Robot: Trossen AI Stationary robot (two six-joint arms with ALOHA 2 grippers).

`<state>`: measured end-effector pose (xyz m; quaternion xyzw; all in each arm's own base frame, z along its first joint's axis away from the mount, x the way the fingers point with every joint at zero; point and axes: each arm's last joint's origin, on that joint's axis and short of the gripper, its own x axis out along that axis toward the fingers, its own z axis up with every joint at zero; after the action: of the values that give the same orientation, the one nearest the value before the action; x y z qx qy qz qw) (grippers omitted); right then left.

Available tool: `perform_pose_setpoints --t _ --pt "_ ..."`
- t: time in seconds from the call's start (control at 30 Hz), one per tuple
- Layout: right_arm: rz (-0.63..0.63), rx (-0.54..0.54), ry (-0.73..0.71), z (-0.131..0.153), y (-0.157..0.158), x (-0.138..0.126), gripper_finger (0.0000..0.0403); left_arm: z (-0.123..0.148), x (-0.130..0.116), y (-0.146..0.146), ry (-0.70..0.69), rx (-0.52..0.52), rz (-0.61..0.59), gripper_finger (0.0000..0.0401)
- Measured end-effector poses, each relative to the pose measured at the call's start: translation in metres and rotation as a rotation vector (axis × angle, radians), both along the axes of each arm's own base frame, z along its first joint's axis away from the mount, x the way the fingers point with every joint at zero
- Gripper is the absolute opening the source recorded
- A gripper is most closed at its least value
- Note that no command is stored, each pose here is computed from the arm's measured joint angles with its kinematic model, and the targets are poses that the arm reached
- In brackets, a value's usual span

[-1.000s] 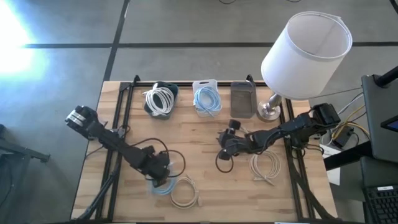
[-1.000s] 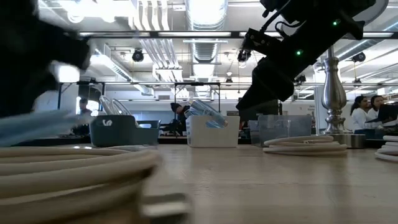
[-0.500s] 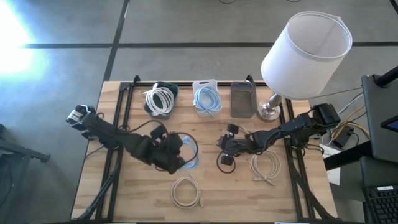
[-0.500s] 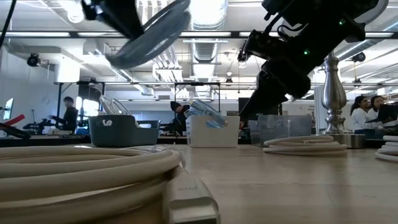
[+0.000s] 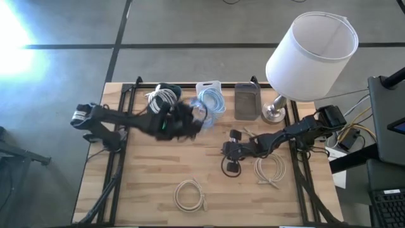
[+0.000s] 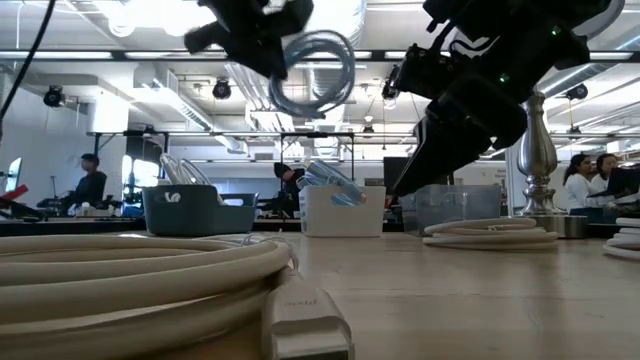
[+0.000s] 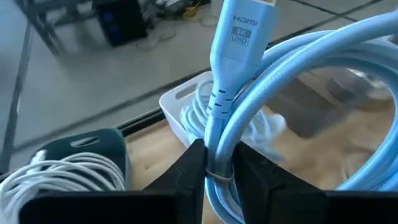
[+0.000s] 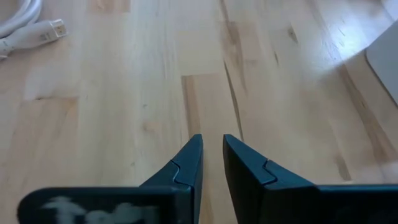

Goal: Sort HDMI cables
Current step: Put the blue HDMI cable into the white bin

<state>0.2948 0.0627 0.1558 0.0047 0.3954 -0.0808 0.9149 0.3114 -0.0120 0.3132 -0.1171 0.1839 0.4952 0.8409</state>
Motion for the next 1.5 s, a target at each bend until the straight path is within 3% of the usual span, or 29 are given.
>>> perform_pose_setpoints --t 0.33,0.67,1.1,1.33,1.5 --pt "0.001 -0.003 0.011 -0.001 0.0 -0.001 0.0052 -0.005 0.021 0.104 -0.095 -0.183 -0.045 0.0068" --pt "-0.016 -0.009 0.036 -0.009 -0.002 -0.007 0.0052 -0.046 0.037 0.159 -0.051 -0.2 0.033 0.007" --pt "-0.018 -0.017 0.065 -0.017 -0.003 -0.014 0.0052 -0.087 0.047 0.176 0.072 -0.256 0.005 0.0123" --pt "-0.018 -0.017 0.065 -0.017 -0.003 -0.014 0.0052 -0.086 0.049 0.177 0.068 -0.245 -0.003 0.0133" --pt "-0.018 -0.017 0.065 -0.017 -0.003 -0.014 0.0052 -0.069 0.058 0.171 0.064 -0.198 -0.071 0.0133"
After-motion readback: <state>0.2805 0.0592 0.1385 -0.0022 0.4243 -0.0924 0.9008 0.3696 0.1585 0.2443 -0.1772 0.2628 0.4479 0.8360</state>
